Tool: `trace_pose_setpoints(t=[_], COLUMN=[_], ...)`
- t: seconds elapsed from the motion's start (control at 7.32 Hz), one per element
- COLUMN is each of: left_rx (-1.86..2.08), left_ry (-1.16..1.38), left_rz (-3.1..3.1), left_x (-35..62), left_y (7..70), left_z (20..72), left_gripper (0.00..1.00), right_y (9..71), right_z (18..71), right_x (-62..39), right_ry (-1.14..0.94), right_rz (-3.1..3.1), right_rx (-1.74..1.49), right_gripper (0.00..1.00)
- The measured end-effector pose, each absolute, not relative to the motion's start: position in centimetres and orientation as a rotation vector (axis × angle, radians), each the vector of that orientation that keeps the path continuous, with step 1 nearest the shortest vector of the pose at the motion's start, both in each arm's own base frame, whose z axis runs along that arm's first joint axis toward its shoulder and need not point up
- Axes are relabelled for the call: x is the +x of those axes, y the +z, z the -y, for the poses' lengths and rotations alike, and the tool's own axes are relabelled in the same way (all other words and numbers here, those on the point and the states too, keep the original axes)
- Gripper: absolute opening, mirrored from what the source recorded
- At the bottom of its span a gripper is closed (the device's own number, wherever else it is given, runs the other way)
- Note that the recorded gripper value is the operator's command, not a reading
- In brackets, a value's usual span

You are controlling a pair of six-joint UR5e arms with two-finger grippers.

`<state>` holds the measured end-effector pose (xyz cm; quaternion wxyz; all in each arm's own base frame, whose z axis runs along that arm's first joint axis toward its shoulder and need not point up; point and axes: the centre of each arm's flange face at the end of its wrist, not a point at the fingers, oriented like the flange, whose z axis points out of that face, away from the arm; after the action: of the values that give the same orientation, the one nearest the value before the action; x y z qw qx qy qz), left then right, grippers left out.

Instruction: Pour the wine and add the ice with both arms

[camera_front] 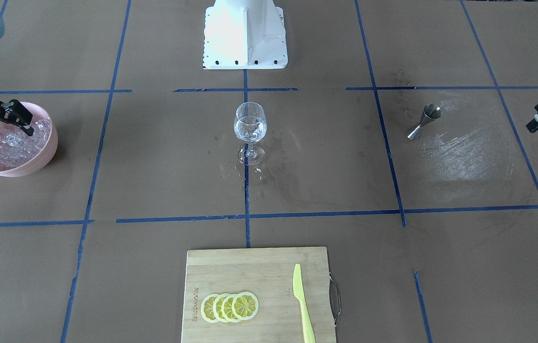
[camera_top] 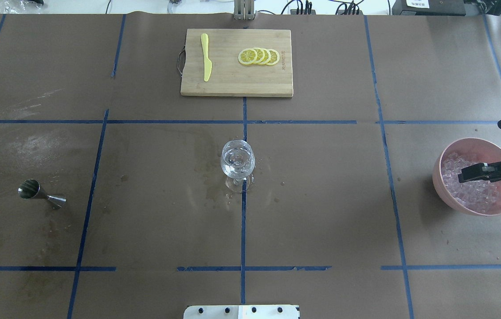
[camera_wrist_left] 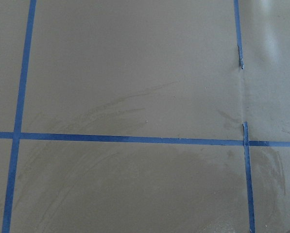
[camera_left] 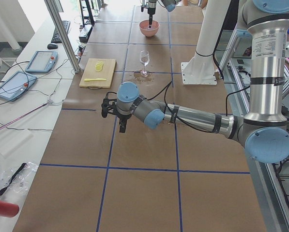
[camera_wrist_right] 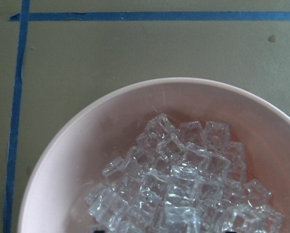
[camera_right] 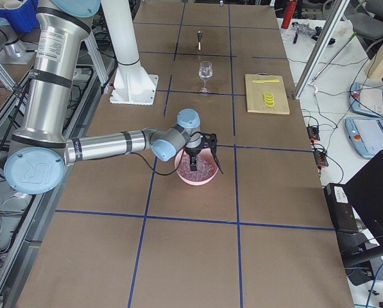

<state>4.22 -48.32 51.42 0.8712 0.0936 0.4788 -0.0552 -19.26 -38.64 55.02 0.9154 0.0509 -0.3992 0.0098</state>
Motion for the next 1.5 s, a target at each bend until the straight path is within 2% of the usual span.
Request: trace_pose_setpoints(t=[0.14, 0.27, 0.41, 0.82, 0.96, 1.5], left_rx=[0.195, 0.195, 0.195, 0.197, 0.198, 0.211], left_ry=[-0.115, -0.114, -0.114, -0.114, -0.113, -0.108], left_rz=[-1.000, -1.000, -1.000, -1.000, -1.000, -1.003], left_x=[4.2, 4.2, 4.2, 4.2, 4.2, 4.0], left_y=[51.5, 51.5, 51.5, 51.5, 51.4, 50.8], left_z=[48.3, 48.3, 48.3, 48.2, 48.2, 48.1], left_gripper=[1.00, 1.00, 1.00, 1.00, 1.00, 1.00], right_y=[55.2, 55.3, 55.6, 55.9, 54.3, 39.4], right_z=[38.7, 38.7, 38.7, 38.5, 38.8, 43.2], right_x=[-19.6, -19.7, -19.7, -19.3, -18.4, -14.6], right_ry=[0.016, 0.015, 0.016, 0.018, 0.025, 0.098], right_rz=[0.815, 0.810, 0.805, 0.814, 0.845, 1.072], right_rx=[0.107, 0.109, 0.107, 0.111, 0.121, 0.146], right_gripper=[0.42, 0.13, 0.00, 0.00, 0.00, 0.00])
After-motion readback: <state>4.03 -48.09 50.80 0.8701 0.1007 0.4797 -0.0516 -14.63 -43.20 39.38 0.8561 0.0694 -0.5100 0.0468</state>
